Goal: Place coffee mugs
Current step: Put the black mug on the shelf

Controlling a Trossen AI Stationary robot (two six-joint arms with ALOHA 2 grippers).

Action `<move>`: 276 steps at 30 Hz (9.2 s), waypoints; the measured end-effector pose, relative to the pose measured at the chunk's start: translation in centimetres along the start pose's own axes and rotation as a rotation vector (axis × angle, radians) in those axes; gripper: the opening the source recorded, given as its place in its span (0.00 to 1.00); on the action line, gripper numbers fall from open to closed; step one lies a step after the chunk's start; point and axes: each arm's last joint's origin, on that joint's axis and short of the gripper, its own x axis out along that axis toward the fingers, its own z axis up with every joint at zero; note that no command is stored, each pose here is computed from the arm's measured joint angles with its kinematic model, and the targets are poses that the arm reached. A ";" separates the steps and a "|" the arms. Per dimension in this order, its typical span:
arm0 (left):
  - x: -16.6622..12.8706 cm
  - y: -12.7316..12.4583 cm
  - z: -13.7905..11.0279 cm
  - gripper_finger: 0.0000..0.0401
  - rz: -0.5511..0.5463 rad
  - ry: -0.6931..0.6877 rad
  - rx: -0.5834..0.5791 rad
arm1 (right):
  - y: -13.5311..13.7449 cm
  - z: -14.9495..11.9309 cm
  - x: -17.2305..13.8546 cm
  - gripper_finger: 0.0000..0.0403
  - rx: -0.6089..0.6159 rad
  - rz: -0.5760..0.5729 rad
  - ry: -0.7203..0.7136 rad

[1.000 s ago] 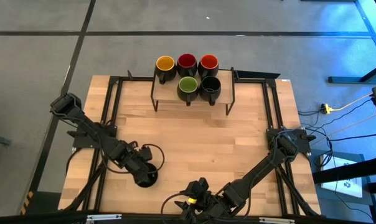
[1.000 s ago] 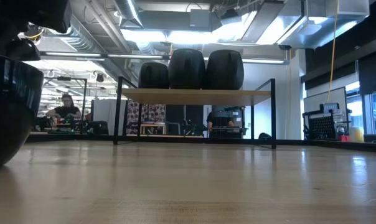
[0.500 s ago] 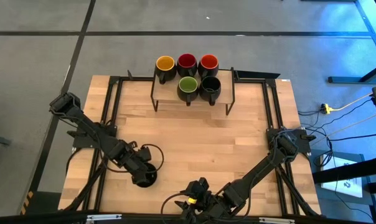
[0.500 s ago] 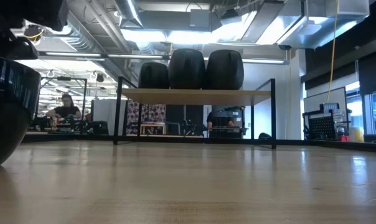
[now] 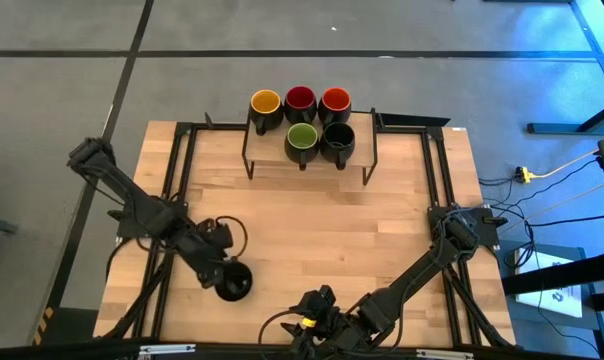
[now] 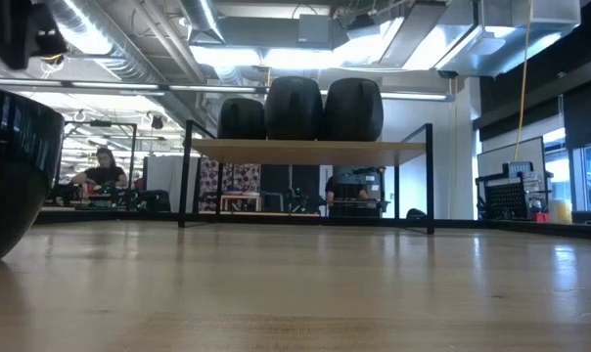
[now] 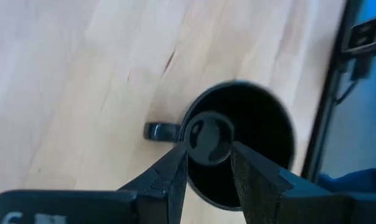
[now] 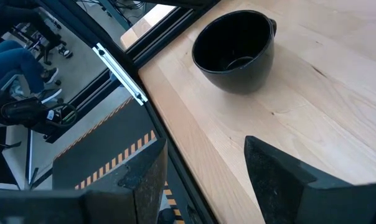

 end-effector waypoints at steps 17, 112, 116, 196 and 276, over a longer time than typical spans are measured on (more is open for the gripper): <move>-5.4 -1.8 -7.3 0.30 -0.247 -0.058 0.258 | -1.3 2.3 2.0 0.50 0.037 -0.033 0.004; 3.5 -1.4 -12.1 0.29 -0.226 -0.205 0.170 | -8.8 3.6 14.9 0.00 0.080 -0.155 0.190; 4.5 -1.4 -12.2 0.29 -0.158 -0.286 0.132 | -9.3 4.8 15.5 0.00 0.122 -0.164 0.128; 2.9 0.6 -11.7 0.29 -0.113 -0.120 0.203 | -10.5 6.0 17.1 0.49 -0.548 0.049 0.279; -3.2 4.9 -9.5 0.28 -0.340 -0.047 0.314 | -16.2 25.4 10.3 0.12 0.007 -0.645 -0.280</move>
